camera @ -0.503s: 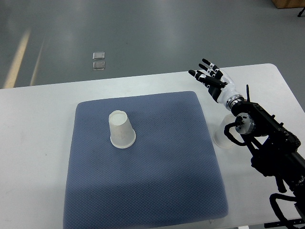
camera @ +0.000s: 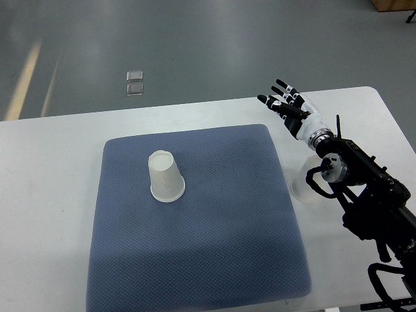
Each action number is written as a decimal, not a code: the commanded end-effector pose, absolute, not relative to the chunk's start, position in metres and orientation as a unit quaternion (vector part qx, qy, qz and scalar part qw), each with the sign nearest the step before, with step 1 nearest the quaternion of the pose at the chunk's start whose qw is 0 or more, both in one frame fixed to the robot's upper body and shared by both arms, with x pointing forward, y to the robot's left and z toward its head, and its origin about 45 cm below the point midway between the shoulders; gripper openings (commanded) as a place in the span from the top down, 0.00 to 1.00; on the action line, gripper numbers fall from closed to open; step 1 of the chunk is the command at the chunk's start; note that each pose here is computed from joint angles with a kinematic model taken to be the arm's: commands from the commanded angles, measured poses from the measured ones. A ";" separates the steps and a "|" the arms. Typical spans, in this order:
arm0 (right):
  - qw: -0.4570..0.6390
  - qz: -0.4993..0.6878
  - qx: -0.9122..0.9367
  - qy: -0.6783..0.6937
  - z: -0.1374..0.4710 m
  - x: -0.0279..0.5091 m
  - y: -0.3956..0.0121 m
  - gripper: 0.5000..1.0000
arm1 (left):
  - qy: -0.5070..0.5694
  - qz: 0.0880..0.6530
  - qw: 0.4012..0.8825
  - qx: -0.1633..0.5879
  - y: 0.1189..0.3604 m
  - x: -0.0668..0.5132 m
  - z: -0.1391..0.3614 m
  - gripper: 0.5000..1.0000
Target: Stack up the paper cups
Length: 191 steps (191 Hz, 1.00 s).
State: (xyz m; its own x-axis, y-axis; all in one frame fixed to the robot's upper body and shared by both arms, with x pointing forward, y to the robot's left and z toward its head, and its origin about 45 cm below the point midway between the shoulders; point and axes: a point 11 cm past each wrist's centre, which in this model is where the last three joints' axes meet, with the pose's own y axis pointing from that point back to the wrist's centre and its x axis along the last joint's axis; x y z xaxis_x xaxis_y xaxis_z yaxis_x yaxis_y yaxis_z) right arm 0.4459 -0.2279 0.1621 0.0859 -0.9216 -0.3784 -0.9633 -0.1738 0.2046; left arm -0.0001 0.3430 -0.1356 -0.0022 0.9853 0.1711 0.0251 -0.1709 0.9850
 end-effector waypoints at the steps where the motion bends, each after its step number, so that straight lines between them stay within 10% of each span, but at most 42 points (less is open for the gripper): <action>1: 0.048 0.215 -0.736 0.640 0.162 0.446 -0.227 0.14 | 0.463 0.535 0.449 0.546 0.342 0.000 -0.136 0.00; 191: 0.053 0.204 -0.740 0.639 0.172 0.451 -0.236 0.14 | 0.462 0.536 0.448 0.546 0.343 0.000 -0.136 0.00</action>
